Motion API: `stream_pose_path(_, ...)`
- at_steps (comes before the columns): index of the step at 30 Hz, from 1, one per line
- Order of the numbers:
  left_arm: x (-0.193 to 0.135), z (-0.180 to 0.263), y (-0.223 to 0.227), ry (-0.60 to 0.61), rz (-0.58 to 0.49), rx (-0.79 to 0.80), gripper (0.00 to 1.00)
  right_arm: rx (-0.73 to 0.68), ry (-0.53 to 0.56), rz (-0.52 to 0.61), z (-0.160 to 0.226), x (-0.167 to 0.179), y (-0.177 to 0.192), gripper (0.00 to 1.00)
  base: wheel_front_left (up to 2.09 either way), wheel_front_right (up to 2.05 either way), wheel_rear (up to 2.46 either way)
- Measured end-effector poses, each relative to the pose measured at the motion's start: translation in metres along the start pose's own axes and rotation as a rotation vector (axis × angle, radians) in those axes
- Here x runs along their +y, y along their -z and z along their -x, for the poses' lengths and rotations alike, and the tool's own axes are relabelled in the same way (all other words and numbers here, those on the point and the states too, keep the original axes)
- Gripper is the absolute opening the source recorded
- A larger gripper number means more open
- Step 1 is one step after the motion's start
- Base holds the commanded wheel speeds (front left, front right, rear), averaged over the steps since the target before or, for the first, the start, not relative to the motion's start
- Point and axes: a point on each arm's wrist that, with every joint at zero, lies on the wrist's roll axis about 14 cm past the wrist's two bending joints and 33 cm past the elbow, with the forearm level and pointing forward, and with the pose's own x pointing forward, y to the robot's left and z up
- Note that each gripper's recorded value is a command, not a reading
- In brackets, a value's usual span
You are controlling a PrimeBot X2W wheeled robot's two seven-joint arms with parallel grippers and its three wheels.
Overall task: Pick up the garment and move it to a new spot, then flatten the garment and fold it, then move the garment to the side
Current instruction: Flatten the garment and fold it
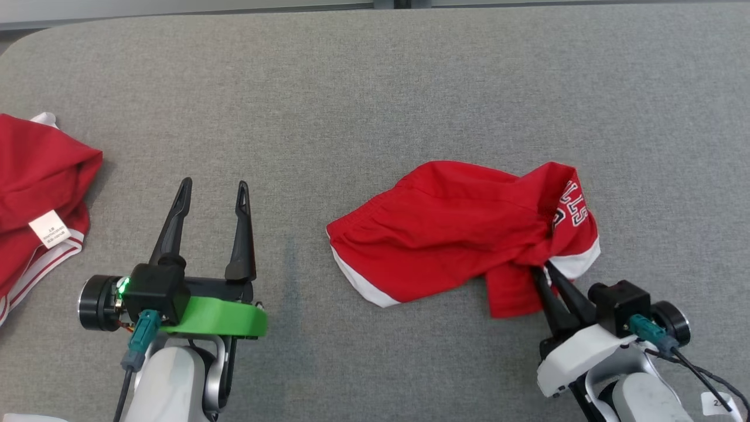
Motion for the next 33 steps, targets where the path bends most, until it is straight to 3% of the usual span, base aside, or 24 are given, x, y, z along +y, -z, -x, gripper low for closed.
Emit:
stream_pose_path(6, -0.002, -0.004, 0.000, 0.005, 0.001, -0.005, 1.00, -0.164, 0.035, 0.032, -0.007, -0.017, -0.047, 0.00, 0.00, 0.00, 0.00)
stream_pose_path(14, -0.002, -0.017, 0.003, 0.009, 0.003, -0.012, 1.00, -0.272, 0.094, 0.098, -0.033, -0.059, -0.093, 0.00, 0.00, 0.00, 0.00)
stream_pose_path(19, -0.002, -0.026, 0.010, 0.011, 0.004, -0.006, 1.00, -0.271, 0.165, 0.105, -0.051, -0.096, -0.097, 0.00, 0.00, 0.00, 0.00)
stream_pose_path(25, 0.002, -0.030, 0.021, 0.001, 0.005, 0.015, 1.00, -0.205, 0.245, 0.055, -0.066, -0.131, -0.072, 0.00, 0.00, 0.00, 0.00)
stream_pose_path(26, 0.003, -0.030, 0.022, 0.000, 0.005, 0.018, 1.00, -0.189, 0.257, 0.047, -0.068, -0.135, -0.066, 0.21, 0.00, 0.00, 0.00)
stream_pose_path(27, 0.003, -0.030, 0.023, -0.001, 0.005, 0.019, 1.00, -0.186, 0.268, 0.018, -0.069, -0.138, -0.063, 0.75, 0.00, 0.00, 0.00)
stream_pose_path(28, 0.002, -0.031, 0.023, 0.000, 0.005, 0.018, 1.00, -0.180, 0.274, 0.009, -0.070, -0.140, -0.060, 1.00, 0.00, 0.00, 0.00)
stream_pose_path(33, 0.001, -0.031, 0.018, 0.003, 0.004, 0.007, 1.00, -0.242, 0.295, 0.020, -0.061, -0.145, -0.072, 1.00, 0.00, 0.00, 0.00)
